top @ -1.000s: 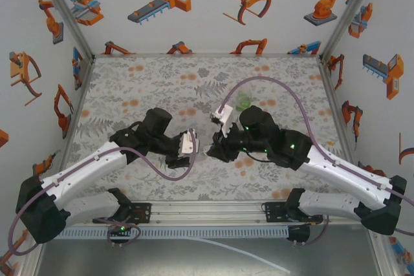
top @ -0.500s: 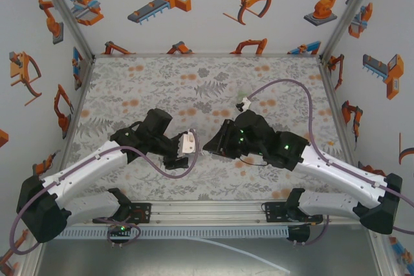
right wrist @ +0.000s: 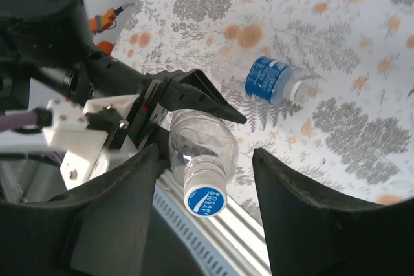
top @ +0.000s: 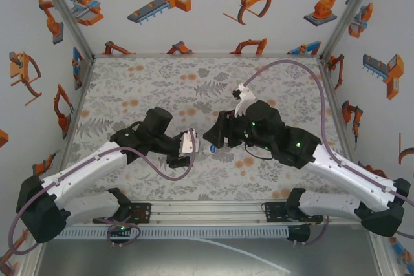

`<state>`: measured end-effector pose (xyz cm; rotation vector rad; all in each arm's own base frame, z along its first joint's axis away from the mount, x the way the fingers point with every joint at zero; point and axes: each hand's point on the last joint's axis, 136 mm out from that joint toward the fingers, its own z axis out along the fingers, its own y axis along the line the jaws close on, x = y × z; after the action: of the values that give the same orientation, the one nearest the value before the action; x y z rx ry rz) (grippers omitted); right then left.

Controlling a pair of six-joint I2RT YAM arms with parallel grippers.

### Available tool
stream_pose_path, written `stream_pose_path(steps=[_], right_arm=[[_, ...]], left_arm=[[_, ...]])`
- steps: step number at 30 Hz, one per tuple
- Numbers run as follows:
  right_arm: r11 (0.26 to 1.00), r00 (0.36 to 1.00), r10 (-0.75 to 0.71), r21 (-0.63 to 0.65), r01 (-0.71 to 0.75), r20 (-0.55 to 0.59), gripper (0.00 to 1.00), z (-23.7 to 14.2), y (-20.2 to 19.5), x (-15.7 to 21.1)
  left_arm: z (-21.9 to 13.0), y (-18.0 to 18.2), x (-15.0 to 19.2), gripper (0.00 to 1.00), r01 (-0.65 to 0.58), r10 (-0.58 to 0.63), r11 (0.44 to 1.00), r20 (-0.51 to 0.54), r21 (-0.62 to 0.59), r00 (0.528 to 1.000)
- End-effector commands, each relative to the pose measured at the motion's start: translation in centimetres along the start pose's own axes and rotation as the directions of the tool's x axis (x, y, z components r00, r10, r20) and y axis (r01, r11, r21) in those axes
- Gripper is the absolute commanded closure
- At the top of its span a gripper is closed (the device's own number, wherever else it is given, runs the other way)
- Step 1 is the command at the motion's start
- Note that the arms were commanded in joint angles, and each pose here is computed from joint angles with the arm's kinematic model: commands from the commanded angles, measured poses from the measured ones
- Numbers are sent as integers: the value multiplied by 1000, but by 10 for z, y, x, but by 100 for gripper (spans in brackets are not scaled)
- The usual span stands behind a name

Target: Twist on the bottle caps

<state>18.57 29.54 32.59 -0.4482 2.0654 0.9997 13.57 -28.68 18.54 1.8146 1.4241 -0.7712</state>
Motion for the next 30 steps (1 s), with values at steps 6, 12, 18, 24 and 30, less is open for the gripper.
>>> stream_pose_path(steps=[6,12,18,24,30], right_arm=[[594,671,-723,-347,726,167,45,-36,58,30],[436,544,-813,-404,804,205,45,-34,56,56],[446,553,-813,-418,791,180,52,-21,52,66],[461,554,-816,-391,797,165,62,-16,46,65],[562,634,-764,-361,744,117,76,-8,40,61]], left_arm=[[-7,-1,-19,100,-39,39,999,61,3,997],[-8,-4,-19,100,-49,48,999,70,10,996],[-8,-4,-20,100,-51,50,999,73,14,996],[-8,-5,-20,100,-52,50,999,76,15,996],[-9,-5,-20,100,-52,51,999,74,11,996]])
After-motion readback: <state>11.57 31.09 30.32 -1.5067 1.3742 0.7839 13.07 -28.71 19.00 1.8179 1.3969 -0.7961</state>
